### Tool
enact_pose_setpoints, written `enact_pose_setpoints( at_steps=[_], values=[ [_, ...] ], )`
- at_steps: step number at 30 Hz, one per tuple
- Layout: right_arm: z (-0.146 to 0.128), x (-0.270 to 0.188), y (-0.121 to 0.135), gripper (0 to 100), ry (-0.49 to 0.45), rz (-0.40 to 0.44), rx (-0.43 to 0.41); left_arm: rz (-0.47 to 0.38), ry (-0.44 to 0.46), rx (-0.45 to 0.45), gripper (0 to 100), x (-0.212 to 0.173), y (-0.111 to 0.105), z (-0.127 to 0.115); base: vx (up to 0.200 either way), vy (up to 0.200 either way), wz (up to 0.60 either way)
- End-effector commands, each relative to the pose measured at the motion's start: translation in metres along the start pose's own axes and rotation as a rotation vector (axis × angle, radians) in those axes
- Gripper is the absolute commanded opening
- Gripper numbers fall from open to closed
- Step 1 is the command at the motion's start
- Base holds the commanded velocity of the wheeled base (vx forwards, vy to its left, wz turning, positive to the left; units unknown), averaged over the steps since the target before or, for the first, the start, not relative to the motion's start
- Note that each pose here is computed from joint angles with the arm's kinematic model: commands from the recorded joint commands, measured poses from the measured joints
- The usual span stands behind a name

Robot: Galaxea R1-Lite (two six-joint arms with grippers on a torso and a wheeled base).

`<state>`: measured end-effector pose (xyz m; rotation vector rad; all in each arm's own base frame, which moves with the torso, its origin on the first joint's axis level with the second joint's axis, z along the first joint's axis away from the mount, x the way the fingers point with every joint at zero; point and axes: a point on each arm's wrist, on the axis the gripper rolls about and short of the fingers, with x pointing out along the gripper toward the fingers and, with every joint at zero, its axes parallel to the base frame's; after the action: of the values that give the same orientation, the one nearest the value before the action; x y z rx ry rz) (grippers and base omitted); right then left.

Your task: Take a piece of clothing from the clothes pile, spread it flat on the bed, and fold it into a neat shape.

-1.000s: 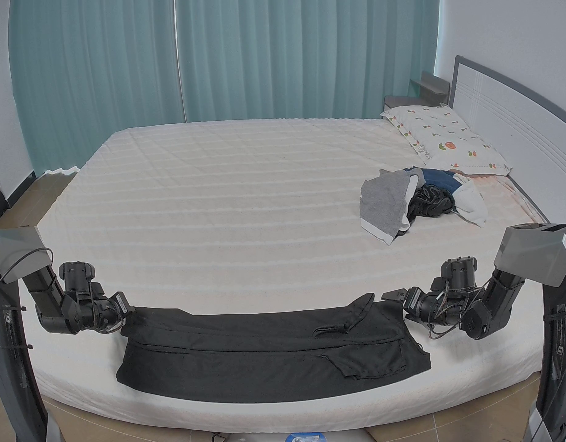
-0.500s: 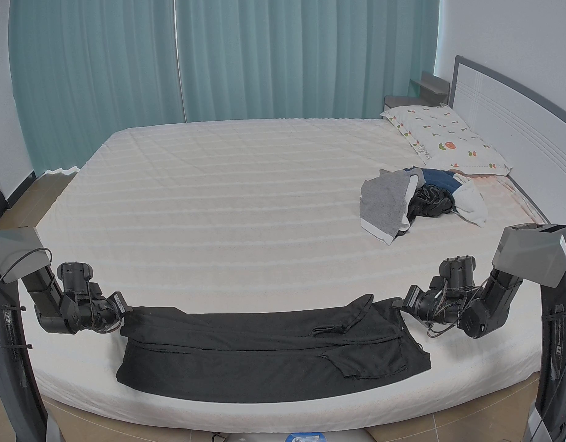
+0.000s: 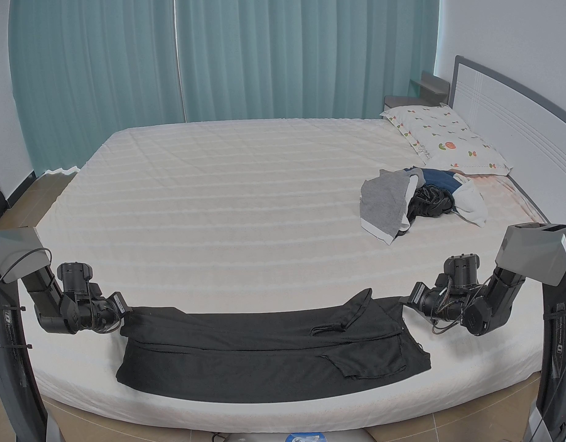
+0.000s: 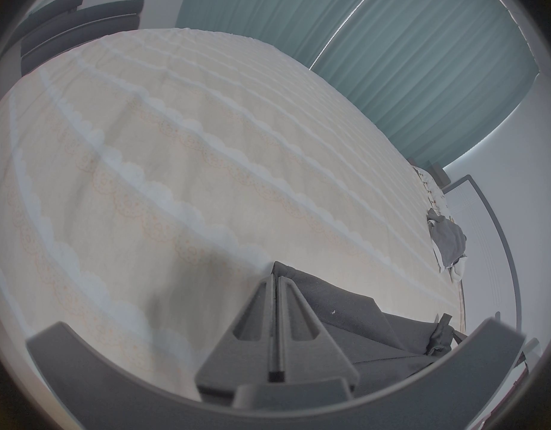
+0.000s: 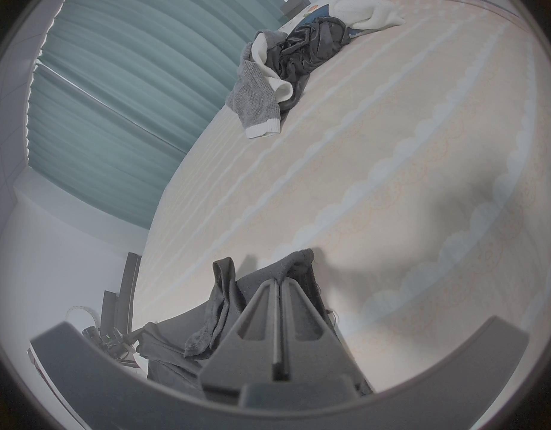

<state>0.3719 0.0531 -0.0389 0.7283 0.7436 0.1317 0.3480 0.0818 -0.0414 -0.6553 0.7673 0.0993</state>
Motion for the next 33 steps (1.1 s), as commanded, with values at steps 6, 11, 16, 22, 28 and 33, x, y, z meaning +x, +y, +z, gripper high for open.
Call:
enact_pose_setpoints(
  at_steps=[6, 11, 16, 22, 28, 33],
  values=[
    [-0.003, 0.0, -0.001, 100, 0.009, -0.003, -0.004, 0.0, 0.005, 0.002, 100, -0.001, 0.0, 0.0, 0.0, 0.0, 0.0],
    [0.008, -0.016, 0.013, 100, -0.061, 0.052, -0.018, -0.011, 0.005, -0.004, 100, -0.002, 0.0, 0.0, 0.0, 0.0, 0.0],
    [0.004, -0.031, 0.045, 100, -0.061, 0.12, -0.064, -0.02, -0.006, -0.027, 100, -0.002, 0.0, 0.004, 0.0, 0.0, 0.0],
    [-0.032, -0.018, 0.088, 100, 0.077, 0.127, -0.129, -0.044, -0.043, -0.134, 100, -0.001, -0.005, 0.016, 0.0, 0.0, 0.0],
    [-0.066, 0.007, 0.096, 100, 0.127, 0.079, -0.176, -0.052, -0.055, -0.174, 100, 0.0, -0.007, 0.019, 0.0, 0.0, 0.0],
    [-0.084, 0.019, 0.1, 100, 0.197, 0.035, -0.201, -0.05, -0.052, -0.173, 100, 0.001, -0.007, 0.019, 0.0, 0.0, 0.0]
  ],
)
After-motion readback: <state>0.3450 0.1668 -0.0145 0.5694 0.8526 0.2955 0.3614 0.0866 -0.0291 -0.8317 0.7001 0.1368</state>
